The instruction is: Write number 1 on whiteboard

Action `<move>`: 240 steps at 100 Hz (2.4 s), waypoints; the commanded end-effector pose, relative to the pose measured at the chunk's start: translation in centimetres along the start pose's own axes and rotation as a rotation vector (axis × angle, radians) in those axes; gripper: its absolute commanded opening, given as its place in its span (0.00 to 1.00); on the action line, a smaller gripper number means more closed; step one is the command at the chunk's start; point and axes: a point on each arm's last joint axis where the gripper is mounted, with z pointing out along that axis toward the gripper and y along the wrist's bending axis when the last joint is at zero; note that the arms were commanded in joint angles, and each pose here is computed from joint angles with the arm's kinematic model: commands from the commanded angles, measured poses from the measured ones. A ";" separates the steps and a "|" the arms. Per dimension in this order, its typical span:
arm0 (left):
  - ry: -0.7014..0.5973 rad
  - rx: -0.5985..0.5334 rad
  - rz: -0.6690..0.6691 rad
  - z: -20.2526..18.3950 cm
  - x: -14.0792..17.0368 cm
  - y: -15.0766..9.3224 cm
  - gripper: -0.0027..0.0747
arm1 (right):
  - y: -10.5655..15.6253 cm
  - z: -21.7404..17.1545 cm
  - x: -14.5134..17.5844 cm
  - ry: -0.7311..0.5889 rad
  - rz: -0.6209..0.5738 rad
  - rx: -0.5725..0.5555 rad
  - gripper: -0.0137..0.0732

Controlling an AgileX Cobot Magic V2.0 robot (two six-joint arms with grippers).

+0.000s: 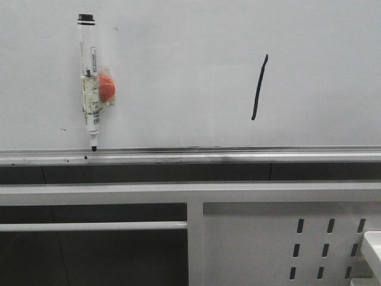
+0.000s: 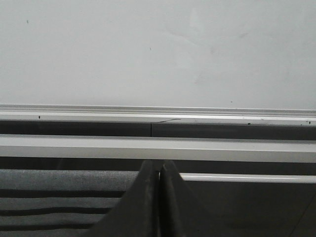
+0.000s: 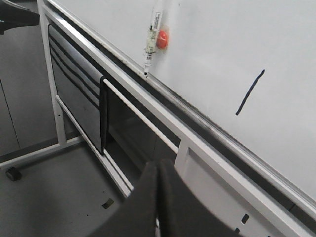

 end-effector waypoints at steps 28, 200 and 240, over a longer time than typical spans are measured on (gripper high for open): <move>-0.048 0.009 -0.003 0.2 0.5 0.0 0.01 | 0.0 0.1 -1.4 -0.164 0.145 -0.011 0.08; -0.047 0.007 -0.005 0.2 0.5 0.0 0.01 | -2.7 -0.5 8.6 0.050 0.401 0.898 0.08; -0.047 0.007 -0.005 0.2 0.5 0.0 0.01 | -2.7 -0.5 8.6 0.050 0.401 0.898 0.08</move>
